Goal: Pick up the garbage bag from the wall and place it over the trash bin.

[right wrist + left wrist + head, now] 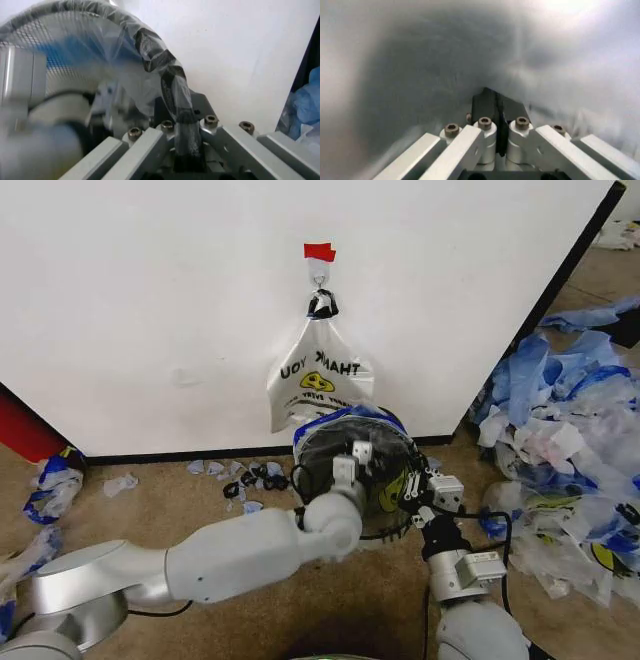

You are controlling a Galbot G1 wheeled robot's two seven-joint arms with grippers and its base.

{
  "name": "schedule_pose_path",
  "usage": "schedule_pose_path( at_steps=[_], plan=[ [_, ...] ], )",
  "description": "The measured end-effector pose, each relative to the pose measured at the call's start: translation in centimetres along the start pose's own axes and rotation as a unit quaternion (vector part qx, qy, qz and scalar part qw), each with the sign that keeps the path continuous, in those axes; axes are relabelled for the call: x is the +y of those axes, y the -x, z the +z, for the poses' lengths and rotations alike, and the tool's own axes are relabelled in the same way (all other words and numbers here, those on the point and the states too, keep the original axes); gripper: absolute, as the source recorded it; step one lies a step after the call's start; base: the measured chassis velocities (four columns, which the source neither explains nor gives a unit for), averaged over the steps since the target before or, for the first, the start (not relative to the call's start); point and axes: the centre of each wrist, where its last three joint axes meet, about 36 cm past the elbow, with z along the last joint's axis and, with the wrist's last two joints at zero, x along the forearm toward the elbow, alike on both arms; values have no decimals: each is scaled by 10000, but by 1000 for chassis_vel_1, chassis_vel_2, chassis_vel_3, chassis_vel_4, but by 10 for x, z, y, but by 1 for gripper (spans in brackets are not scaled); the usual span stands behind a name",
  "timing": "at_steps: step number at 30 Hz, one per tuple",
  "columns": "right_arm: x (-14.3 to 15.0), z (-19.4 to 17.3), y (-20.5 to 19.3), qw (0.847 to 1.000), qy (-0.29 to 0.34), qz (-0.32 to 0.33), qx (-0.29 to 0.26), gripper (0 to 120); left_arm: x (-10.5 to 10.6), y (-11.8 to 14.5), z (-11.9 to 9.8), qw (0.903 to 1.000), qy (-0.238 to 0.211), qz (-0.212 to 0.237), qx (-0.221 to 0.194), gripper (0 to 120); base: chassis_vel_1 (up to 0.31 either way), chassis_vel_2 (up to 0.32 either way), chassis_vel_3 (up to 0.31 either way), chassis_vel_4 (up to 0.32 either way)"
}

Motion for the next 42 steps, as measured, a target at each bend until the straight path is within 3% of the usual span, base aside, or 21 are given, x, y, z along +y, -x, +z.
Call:
schedule_pose_path(
  at_steps=[7, 13, 20, 31, 42],
  plan=[
    [5, 5, 1, 10000, 35, -33, 25, 0, 7, -9, -9, 9998, -170, -68, -57, 0, 0, 0, 0, 0],
    [2, 5, 3, 10000, 10, -15, 50, 0, 7, -31, 15, 9993, -63, 82, 346, 0, 0, 0, 0, 0],
    [1, 3, 1, 10000, 34, 20, 87, 0, -1, -35, 27, 9986, 13, 192, 491, 0, 0, 0, 0, 0],
    [3, 7, 3, 9991, 215, 164, 330, 0, -5, -48, 15, 9985, 63, 309, 449, 0, 0, 0, 0, 0],
    [-2, -6, 26, 9836, 1246, 685, 1110, 0, 1, -77, -4, 9975, 181, 428, 534, 0, 0, 0, 0, 0]
  ],
)
